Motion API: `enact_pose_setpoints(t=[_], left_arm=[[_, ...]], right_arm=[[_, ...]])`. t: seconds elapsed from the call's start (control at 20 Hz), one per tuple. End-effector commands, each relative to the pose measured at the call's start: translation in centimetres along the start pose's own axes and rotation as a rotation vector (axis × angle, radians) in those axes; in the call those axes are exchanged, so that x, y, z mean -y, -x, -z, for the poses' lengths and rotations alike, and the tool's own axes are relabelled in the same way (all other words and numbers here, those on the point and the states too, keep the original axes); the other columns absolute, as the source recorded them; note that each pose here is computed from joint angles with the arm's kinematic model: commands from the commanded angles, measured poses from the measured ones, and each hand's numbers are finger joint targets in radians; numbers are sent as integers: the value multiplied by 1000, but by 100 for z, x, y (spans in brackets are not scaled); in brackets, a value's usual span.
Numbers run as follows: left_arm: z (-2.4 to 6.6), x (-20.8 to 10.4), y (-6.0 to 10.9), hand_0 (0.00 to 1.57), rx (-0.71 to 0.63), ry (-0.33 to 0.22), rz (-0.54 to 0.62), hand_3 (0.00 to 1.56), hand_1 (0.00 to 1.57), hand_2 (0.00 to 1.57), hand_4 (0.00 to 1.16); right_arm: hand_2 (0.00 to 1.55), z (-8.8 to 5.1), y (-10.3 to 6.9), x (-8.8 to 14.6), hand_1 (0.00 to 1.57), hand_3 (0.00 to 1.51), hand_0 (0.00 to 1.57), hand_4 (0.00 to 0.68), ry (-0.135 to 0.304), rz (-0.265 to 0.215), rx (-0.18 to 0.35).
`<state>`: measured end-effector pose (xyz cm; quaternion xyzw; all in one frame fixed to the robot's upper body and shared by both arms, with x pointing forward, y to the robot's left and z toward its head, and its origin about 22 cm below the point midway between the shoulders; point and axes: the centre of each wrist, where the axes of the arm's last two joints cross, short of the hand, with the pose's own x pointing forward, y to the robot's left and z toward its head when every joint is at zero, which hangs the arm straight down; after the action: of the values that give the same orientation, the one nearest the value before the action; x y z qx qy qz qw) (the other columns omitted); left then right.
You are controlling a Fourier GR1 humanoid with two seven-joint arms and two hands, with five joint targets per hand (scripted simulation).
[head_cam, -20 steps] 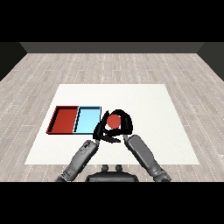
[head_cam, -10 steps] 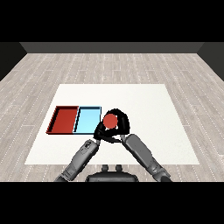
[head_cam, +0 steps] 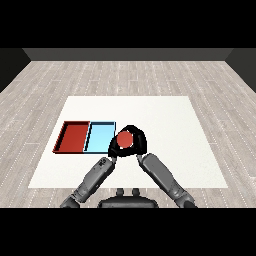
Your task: Pick the red can and put it in the red box
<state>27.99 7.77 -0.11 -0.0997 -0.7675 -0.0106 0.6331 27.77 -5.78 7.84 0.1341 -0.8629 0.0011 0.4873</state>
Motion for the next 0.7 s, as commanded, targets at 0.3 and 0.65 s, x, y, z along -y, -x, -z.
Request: enact_pose_setpoints(t=[0.3, 0.65], left_arm=[[-14, 160, 121, 1571, 15, -55, 38, 1474, 1571, 1554, 1137], [27, 45, -34, 1571, 145, -100, -4, 1513, 1571, 1571, 1147]], right_arm=[[1442, -79, -24, -160, 1483, 1392, 1483, 642, -14, 15, 2], [935, -65, -52, -111, 923, 532, 923, 0, -7, -7, -89]])
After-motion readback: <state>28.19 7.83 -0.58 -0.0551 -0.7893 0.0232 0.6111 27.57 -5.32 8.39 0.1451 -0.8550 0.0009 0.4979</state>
